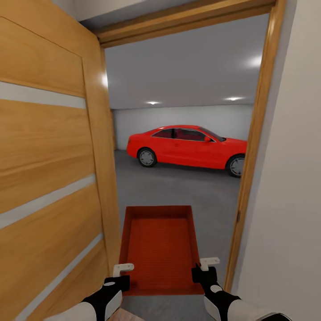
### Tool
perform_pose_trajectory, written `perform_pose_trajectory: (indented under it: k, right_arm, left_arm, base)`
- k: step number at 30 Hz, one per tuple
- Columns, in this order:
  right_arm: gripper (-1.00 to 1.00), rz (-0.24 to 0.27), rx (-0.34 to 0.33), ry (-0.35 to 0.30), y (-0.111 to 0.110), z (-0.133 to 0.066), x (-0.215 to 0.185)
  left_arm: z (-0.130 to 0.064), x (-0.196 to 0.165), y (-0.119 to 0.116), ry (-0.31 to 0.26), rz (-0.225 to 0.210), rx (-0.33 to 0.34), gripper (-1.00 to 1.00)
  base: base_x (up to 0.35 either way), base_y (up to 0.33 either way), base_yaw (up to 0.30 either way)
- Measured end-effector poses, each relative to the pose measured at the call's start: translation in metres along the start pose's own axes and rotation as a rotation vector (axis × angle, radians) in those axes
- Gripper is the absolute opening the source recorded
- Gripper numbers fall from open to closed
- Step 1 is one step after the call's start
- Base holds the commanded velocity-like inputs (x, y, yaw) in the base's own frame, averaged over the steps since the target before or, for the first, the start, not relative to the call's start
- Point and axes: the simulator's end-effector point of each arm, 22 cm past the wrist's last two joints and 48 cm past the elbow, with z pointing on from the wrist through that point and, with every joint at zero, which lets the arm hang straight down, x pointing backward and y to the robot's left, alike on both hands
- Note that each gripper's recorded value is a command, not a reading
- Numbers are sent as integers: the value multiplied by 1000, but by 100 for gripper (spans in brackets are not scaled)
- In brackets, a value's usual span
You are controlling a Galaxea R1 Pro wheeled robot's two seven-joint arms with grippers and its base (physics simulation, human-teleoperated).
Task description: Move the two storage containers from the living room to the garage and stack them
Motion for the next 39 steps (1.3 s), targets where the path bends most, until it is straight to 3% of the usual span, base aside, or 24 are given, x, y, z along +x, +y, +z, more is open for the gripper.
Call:
perform_pose_trajectory:
  k: [26,39]
  right_arm:
    - [-100,-1,0,-1,0,0,0]
    - [-100,-1,0,0,0,0,0]
  left_arm:
    - [0,0,0,-1,-1,1,-100]
    - [0,0,0,0,0,1,-100]
  base:
    - [217,254,-282]
    - [35,26,-94]
